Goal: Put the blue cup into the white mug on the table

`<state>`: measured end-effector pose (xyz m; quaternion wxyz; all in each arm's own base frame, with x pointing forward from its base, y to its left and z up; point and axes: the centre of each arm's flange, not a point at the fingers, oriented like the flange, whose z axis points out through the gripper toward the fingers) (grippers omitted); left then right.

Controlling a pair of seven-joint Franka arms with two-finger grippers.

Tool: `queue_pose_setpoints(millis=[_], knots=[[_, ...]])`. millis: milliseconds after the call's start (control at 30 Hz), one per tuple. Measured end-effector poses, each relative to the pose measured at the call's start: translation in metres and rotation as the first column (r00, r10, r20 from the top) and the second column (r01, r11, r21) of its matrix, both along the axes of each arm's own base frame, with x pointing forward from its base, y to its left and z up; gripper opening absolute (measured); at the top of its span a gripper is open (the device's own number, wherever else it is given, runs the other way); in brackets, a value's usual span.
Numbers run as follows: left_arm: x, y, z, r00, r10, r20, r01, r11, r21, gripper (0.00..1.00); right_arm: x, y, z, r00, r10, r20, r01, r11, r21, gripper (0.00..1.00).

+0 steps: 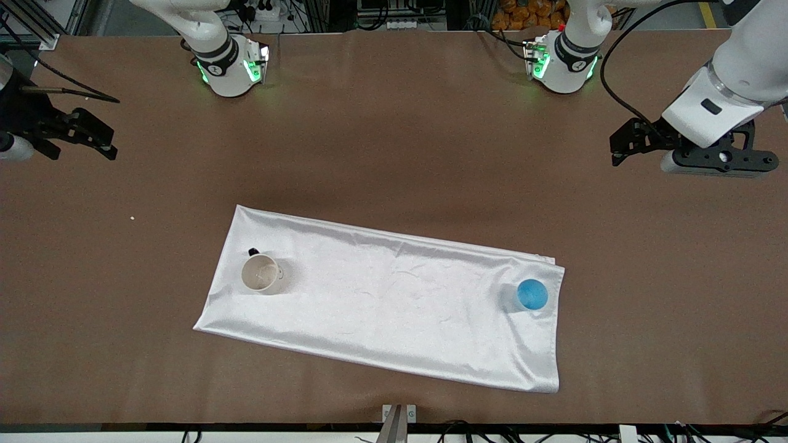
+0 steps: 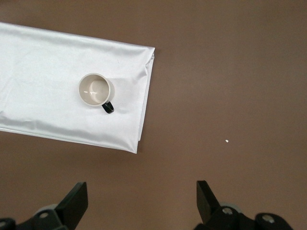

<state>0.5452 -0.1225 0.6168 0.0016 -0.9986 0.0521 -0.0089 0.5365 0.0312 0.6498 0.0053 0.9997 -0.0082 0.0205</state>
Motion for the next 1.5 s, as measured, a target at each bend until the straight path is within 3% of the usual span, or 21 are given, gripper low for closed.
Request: queue_pose_setpoints(millis=[667, 833, 1033, 1333, 1500], knots=[[0.0, 0.0, 0.0, 1.0, 0.0, 0.0, 0.0, 1.0, 0.0, 1.0, 0.0, 0.004, -0.001, 1.0, 0.011, -0.002, -0.011, 1.0, 0.0, 1.0], [0.0, 0.0, 0.0, 1.0, 0.0, 0.0, 0.0, 1.0, 0.0, 1.0, 0.002, 0.008, -0.007, 0.995, 0.098, -0.021, -0.098, 0.995, -0.002, 1.0], [0.002, 0.0, -0.002, 1.0, -0.001, 0.003, 0.001, 1.0, 0.011, 1.0, 0.009, 0.009, -0.026, 0.963, 0.261, -0.061, -0.261, 0.965, 0.006, 1.0], [0.01, -0.001, -0.011, 1.0, -0.003, 0.009, 0.002, 1.0, 0.012, 1.0, 0.017, 0.04, -0.088, 0.906, 0.394, -0.156, -0.389, 0.919, 0.058, 1.0], [0.023, -0.005, -0.029, 1.0, -0.006, 0.007, 0.006, 1.0, 0.01, 1.0, 0.019, 0.074, -0.143, 0.881, 0.447, -0.154, -0.443, 0.894, 0.064, 1.0]])
